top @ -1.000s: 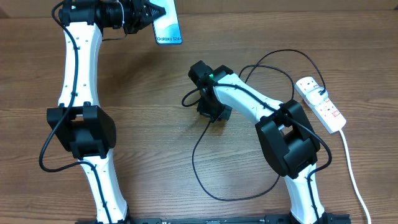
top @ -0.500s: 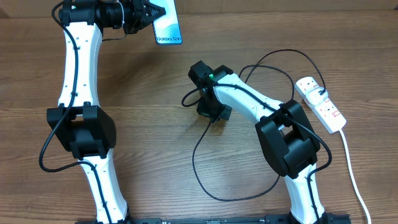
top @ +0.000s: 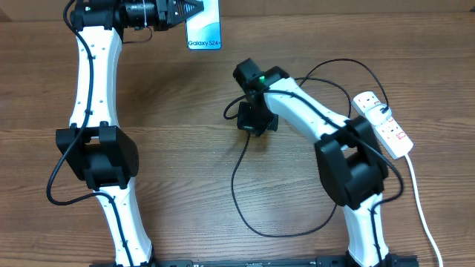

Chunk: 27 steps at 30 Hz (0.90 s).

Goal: Plug charger to phone and switch on socket

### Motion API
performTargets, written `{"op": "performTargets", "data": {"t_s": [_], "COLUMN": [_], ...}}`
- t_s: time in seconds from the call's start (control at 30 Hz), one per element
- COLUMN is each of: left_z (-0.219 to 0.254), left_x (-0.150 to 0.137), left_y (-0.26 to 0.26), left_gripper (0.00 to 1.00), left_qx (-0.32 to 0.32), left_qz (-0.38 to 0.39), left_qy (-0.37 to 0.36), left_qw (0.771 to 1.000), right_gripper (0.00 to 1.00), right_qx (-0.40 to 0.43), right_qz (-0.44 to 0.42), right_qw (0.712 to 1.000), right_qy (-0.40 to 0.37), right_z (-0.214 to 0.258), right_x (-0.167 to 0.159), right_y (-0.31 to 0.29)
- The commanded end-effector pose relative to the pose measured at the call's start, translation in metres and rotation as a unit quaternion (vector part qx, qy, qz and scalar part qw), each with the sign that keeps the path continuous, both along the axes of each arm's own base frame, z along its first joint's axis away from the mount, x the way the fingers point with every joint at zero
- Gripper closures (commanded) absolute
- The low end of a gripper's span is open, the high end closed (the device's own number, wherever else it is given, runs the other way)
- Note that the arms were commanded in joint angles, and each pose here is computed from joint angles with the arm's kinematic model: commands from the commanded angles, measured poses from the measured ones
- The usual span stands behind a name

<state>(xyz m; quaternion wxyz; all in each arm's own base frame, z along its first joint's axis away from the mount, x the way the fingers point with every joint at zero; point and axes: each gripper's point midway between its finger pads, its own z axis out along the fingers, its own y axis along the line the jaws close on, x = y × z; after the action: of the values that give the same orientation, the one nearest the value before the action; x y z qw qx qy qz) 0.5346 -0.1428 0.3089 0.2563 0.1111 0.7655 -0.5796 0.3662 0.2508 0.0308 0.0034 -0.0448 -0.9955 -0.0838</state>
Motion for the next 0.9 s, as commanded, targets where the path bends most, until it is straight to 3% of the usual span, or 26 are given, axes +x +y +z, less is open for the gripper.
{"op": "performTargets", "data": {"t_s": [0.0,0.3,0.57,0.87], "left_z": [0.030,0.047,0.049,0.050], "left_x": [-0.022,-0.033,-0.038,-0.042], "left_y": [-0.011,-0.017,-0.026,-0.035], "left_gripper": [0.96,0.96,0.96,0.96], "left_qx": [-0.054,-0.084,-0.090,-0.096], "left_qz": [-0.078,-0.123,-0.139,-0.148], "left_qy": [-0.054,-0.077,-0.075,-0.046], "left_qw": [0.994,0.986,0.983,0.983], "right_gripper": [0.96,0.96,0.96,0.96], "right_qx": [0.071,0.121,0.142,0.148], "right_qz": [0.100,0.203,0.229,0.168], "right_qw": [0.986,0.938,0.920,0.918], "right_qy": [-0.114,-0.252,-0.284,-0.328], "right_z": [0.098,0.215,0.234,0.249], "right_x": [0.012,-0.023,-0.034,-0.010], "right_y": [0.017,0.033,0.054,0.058]}}
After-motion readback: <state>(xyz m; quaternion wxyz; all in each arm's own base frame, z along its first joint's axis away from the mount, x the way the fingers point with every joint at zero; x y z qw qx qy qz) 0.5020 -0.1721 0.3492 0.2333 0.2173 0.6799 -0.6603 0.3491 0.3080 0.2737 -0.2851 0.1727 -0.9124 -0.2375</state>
